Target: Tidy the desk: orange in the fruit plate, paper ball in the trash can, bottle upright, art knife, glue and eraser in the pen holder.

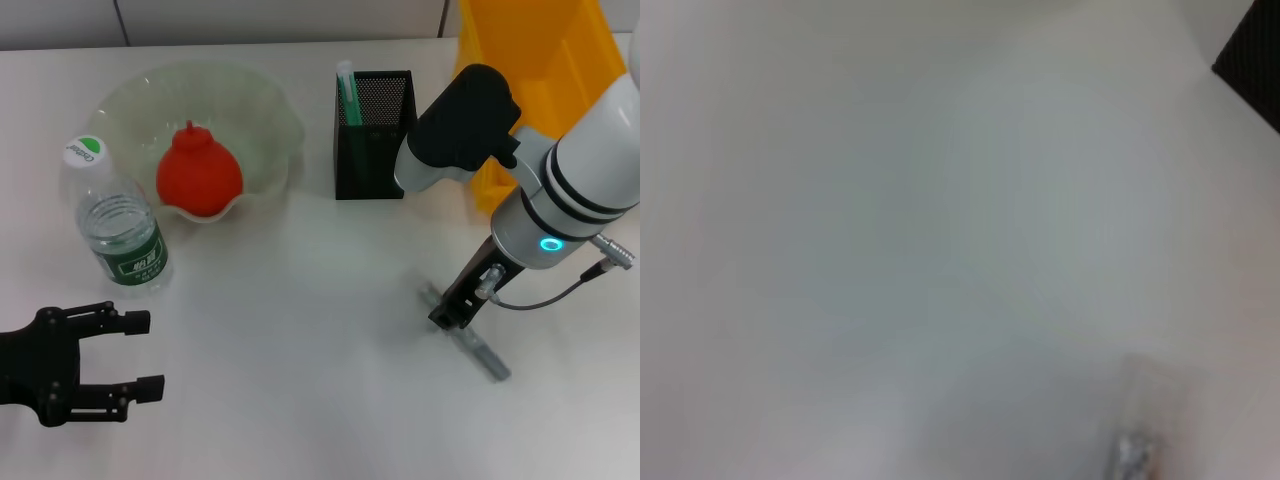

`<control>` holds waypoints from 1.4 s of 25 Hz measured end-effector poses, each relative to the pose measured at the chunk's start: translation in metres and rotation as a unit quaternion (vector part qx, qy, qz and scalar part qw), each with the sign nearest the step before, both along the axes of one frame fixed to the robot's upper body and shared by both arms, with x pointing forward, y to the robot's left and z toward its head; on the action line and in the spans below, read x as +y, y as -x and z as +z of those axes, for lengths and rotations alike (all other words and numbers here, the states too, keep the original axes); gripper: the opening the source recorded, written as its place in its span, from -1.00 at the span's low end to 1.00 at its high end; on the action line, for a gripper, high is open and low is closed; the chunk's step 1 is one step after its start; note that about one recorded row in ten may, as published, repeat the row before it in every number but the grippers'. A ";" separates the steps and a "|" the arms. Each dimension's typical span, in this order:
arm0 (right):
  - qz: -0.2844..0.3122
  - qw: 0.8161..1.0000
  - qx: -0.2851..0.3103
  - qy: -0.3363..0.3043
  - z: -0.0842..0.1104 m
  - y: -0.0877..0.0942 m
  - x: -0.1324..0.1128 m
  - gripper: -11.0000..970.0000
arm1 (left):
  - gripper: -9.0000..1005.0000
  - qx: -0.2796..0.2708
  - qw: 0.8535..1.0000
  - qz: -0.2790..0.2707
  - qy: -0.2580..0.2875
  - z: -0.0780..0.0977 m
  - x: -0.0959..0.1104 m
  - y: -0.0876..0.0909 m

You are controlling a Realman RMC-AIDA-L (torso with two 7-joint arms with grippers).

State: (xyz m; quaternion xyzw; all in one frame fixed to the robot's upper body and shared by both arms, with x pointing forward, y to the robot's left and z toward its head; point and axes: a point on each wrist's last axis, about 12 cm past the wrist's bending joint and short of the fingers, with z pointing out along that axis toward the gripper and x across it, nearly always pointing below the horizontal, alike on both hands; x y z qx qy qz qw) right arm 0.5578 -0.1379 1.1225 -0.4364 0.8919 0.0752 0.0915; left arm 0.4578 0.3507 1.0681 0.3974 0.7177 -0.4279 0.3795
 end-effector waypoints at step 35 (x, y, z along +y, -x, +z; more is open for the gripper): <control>-0.250 0.727 -0.236 -0.594 -0.013 -0.047 -0.097 -0.71 | 0.69 -0.005 1.000 -0.005 0.013 0.001 -0.005 -0.001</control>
